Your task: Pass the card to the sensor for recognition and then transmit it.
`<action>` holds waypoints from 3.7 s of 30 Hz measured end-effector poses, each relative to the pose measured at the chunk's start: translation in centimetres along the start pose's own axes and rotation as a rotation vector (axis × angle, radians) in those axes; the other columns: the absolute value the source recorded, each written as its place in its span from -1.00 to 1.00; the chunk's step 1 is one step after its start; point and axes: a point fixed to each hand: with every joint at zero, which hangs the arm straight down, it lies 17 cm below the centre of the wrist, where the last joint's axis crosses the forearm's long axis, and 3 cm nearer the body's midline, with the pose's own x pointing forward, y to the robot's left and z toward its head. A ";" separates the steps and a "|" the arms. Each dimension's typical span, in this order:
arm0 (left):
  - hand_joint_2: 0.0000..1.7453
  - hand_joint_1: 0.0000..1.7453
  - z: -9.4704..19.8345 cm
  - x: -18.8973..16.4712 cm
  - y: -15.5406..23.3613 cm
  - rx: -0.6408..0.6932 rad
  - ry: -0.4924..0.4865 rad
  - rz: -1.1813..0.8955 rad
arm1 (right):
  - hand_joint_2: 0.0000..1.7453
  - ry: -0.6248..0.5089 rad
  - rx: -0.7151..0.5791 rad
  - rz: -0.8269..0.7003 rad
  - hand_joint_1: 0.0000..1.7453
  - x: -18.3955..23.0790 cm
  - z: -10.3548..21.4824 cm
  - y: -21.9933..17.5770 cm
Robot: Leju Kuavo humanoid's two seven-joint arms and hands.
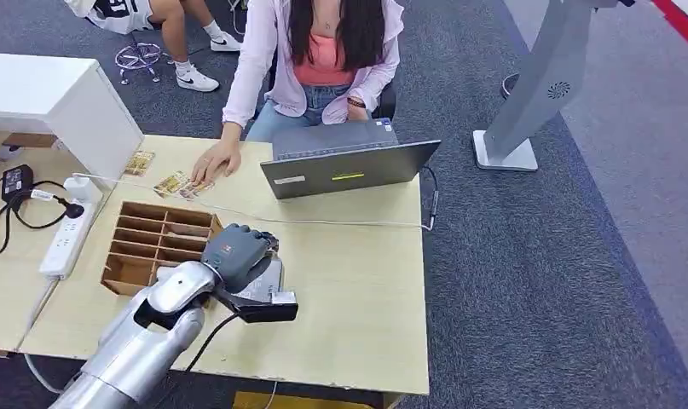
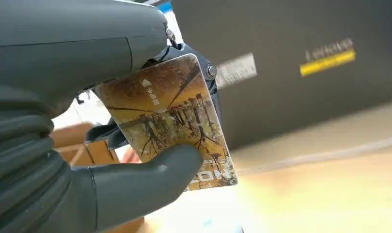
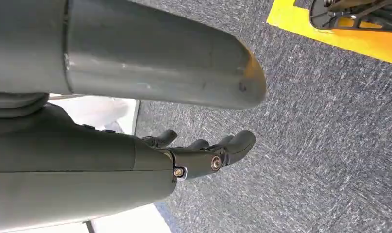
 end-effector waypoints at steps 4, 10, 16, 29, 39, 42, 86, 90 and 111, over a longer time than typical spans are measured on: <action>1.00 1.00 0.1 0.2 -1.7 -0.072 -0.016 0.003 | -1.00 0.002 0.001 -0.001 -1.00 0.0 0.0 0.0; 1.00 1.00 0.5 -0.1 -4.0 -0.161 -0.019 0.021 | -1.00 0.003 0.002 0.000 -1.00 0.0 0.0 0.2; 1.00 1.00 0.4 -1.8 -3.5 -0.111 0.064 -0.020 | -1.00 0.006 0.003 -0.010 -1.00 -0.1 0.0 0.2; 1.00 1.00 1.3 -3.0 -5.9 -0.217 0.100 0.003 | -1.00 0.016 -0.002 -0.019 -1.00 -0.2 0.1 0.3; 1.00 1.00 0.8 -4.2 -4.2 -0.132 0.132 -0.021 | -1.00 0.015 -0.003 -0.009 -1.00 -0.2 0.1 0.3; 1.00 1.00 -0.1 -5.2 0.3 0.061 0.220 -0.156 | -1.00 0.016 -0.005 0.003 -1.00 -0.3 0.1 0.2; 1.00 -1.00 6.1 -24.6 21.3 0.548 0.550 -0.248 | -1.00 -0.017 0.006 0.097 -1.00 0.5 0.1 0.4; 1.00 -1.00 6.9 -19.7 17.7 0.598 0.456 -0.148 | -1.00 0.003 0.011 0.059 -1.00 0.2 0.2 0.6; 1.00 -1.00 16.6 -5.5 4.2 0.438 0.243 -0.083 | -1.00 0.021 -0.002 -0.084 -1.00 -0.3 0.1 0.5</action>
